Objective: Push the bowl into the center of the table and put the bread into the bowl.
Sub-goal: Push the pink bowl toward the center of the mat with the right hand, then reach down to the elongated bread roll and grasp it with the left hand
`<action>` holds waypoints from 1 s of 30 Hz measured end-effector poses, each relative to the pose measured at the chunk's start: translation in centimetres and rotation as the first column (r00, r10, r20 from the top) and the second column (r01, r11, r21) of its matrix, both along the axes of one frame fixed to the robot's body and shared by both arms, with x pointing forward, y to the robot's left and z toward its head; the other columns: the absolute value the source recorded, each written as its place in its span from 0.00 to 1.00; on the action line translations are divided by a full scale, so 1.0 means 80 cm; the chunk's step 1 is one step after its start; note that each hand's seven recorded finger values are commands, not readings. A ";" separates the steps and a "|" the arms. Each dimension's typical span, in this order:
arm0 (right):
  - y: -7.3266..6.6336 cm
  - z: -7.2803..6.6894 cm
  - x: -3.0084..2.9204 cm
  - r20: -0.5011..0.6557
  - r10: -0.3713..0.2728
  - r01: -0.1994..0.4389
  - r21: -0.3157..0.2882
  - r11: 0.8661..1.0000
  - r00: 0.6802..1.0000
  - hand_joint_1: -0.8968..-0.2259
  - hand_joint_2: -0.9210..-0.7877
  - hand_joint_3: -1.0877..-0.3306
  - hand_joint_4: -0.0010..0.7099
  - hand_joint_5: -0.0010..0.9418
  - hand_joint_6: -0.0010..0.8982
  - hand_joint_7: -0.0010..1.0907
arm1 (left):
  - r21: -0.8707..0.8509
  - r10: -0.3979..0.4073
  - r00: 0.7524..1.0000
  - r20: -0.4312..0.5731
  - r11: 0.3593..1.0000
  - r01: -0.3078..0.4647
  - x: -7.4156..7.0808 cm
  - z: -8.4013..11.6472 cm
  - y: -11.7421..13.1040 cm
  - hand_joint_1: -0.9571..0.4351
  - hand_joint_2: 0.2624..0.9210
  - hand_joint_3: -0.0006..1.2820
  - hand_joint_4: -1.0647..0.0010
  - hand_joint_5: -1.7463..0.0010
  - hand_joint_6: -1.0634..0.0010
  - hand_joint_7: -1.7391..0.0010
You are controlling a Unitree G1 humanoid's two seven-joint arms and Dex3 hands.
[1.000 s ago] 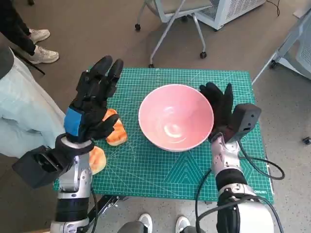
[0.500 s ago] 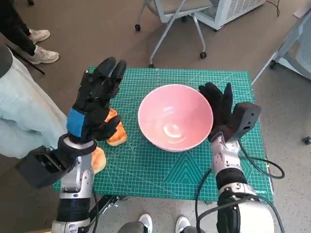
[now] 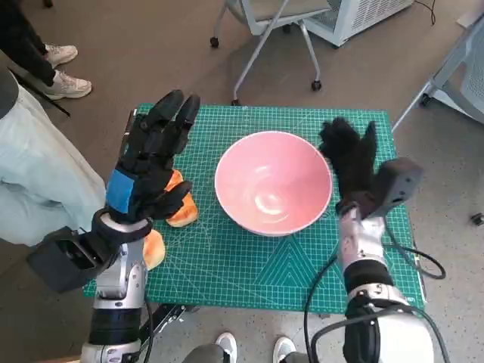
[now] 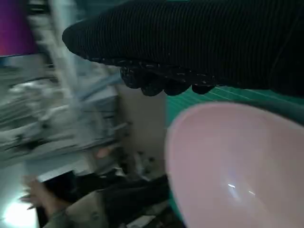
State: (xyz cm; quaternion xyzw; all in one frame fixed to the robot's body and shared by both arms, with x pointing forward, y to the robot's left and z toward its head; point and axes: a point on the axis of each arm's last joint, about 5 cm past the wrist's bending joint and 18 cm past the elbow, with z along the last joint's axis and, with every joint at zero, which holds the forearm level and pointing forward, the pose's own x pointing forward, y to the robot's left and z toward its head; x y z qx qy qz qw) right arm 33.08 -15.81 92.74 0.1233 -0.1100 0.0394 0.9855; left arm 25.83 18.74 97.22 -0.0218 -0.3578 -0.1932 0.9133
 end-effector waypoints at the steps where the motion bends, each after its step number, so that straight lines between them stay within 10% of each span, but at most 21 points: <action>1: -0.001 0.002 0.0003 0.023 0.004 -0.004 -0.006 1.000 1.000 0.43 0.00 0.22 0.15 0.00 0.23 0.12 | 0.000 -0.001 1.000 0.000 1.000 0.001 0.000 0.000 0.000 0.24 1.00 0.33 0.87 1.00 1.00 0.75; 13: -0.007 0.040 -0.0052 0.419 0.155 -0.083 -0.185 0.979 0.895 0.34 0.00 0.33 0.22 0.02 0.26 0.15 | -0.006 -0.015 1.000 -0.001 1.000 0.015 0.009 0.003 -0.007 0.24 1.00 0.33 0.87 1.00 1.00 0.74; 30: -0.002 0.052 -0.0313 0.557 0.304 -0.197 -0.246 0.949 0.773 0.33 0.00 0.41 0.28 0.02 0.27 0.21 | -0.011 -0.062 0.998 0.027 0.998 0.063 0.022 0.021 -0.020 0.23 1.00 0.33 0.87 1.00 1.00 0.72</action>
